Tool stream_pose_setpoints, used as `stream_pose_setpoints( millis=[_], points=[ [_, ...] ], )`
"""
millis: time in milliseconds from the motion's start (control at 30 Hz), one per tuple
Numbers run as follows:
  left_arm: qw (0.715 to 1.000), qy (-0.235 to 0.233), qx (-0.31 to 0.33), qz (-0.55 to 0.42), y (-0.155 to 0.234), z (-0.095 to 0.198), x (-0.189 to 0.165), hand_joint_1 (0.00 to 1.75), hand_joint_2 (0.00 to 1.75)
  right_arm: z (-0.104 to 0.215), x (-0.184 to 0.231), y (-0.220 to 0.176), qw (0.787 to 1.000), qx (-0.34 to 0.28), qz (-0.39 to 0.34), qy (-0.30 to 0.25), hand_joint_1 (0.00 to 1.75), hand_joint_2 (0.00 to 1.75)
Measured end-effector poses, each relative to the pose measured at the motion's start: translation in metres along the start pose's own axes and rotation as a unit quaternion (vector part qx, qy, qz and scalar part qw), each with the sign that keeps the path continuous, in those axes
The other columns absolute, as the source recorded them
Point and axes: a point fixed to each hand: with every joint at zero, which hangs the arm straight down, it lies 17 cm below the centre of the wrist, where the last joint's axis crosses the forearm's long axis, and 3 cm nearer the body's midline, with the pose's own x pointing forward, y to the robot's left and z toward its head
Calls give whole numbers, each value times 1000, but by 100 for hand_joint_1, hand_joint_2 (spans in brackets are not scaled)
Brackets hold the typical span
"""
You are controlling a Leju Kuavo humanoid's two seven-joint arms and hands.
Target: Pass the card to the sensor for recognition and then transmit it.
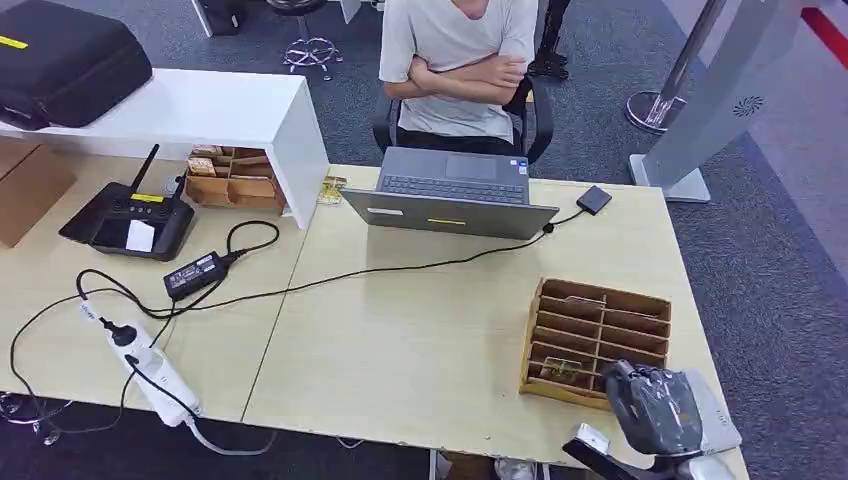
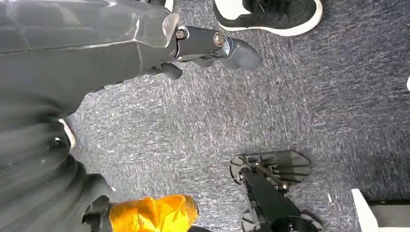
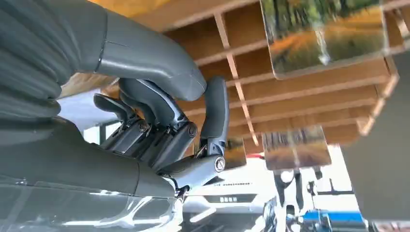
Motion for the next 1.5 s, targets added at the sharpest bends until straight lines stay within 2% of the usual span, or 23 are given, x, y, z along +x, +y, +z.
stream_pose_setpoints(
  millis=[467, 500, 533, 567, 600, 1100, 1500],
  points=[
    [1000, 0, 2, 0, 1, 0, 0, 0, 175, -13, 23, -50, 998, -62, -1, -31, 175, 175],
    [1000, 0, 2, 0, 1, 0, 0, 0, 175, -14, 23, -51, 997, -64, -1, -32, 152, 175],
    [1000, 0, 2, 0, 1, 0, 0, 0, 175, -14, 23, -52, 997, -65, -1, -32, 152, 175],
    [1000, 0, 2, 0, 1, 0, 0, 0, 175, -14, 23, -53, 997, -66, 0, -31, 61, 175],
    [1000, 0, 2, 0, 1, 0, 0, 0, 175, -14, 22, -54, 997, -67, 0, -31, 0, 175],
    [1000, 0, 3, 1, 2, 0, 0, 0, 175, -11, 27, -73, 996, -85, 2, -42, 0, 175],
    [1000, 0, 7, 12, 5, 0, 0, 0, 175, 13, 15, -82, 996, -48, 38, -61, 0, 175]
  ],
)
